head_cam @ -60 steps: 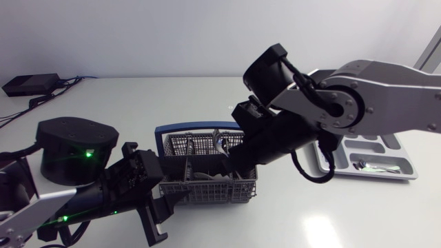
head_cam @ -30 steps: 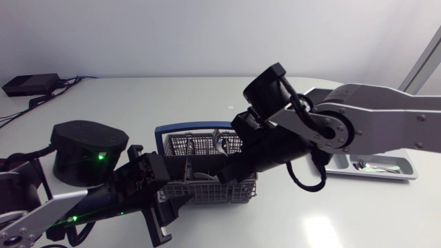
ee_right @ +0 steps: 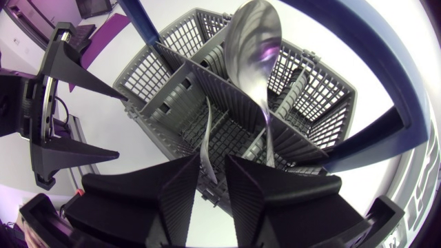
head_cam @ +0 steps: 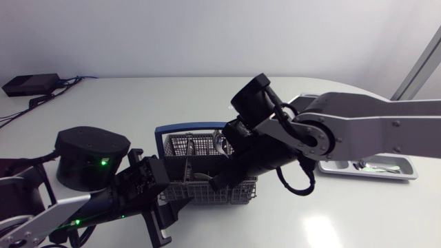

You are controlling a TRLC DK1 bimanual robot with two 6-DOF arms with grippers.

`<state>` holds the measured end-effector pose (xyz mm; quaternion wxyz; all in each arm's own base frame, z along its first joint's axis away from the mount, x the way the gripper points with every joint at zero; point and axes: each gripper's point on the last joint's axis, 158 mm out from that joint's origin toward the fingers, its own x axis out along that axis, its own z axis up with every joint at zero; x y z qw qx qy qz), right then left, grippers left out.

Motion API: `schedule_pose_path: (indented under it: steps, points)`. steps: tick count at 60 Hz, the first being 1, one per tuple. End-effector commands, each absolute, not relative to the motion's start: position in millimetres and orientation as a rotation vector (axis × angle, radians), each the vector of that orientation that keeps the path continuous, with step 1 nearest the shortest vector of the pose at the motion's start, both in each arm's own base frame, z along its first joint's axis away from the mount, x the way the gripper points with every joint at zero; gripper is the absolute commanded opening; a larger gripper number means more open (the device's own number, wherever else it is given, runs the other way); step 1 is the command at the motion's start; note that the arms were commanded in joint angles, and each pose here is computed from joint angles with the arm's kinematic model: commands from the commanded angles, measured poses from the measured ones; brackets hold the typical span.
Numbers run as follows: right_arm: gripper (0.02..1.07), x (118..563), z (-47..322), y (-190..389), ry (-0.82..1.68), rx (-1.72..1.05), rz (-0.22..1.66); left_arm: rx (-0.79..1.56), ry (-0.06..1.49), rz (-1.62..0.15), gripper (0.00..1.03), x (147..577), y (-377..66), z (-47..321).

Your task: Unload the cutlery basket into the drawer organizer.

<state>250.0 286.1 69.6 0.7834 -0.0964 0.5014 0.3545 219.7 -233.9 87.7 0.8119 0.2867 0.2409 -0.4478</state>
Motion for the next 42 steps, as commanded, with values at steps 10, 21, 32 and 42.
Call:
schedule_pose_path:
  steps: [10,21,32,42]
  points:
    - [0.16,239,50,288,1.151,-0.251,0.774,0.606,0.544,-0.963,0.66,214,-234,74]
    - [0.07,236,51,286,1.162,-0.254,0.775,0.604,0.545,-0.961,0.66,215,-233,74]
    - [0.07,242,65,286,1.127,-0.239,0.774,0.605,0.551,-0.962,0.66,214,-233,72]
    - [0.07,248,79,283,1.089,-0.243,0.758,0.607,0.554,-0.963,0.66,213,-234,71]
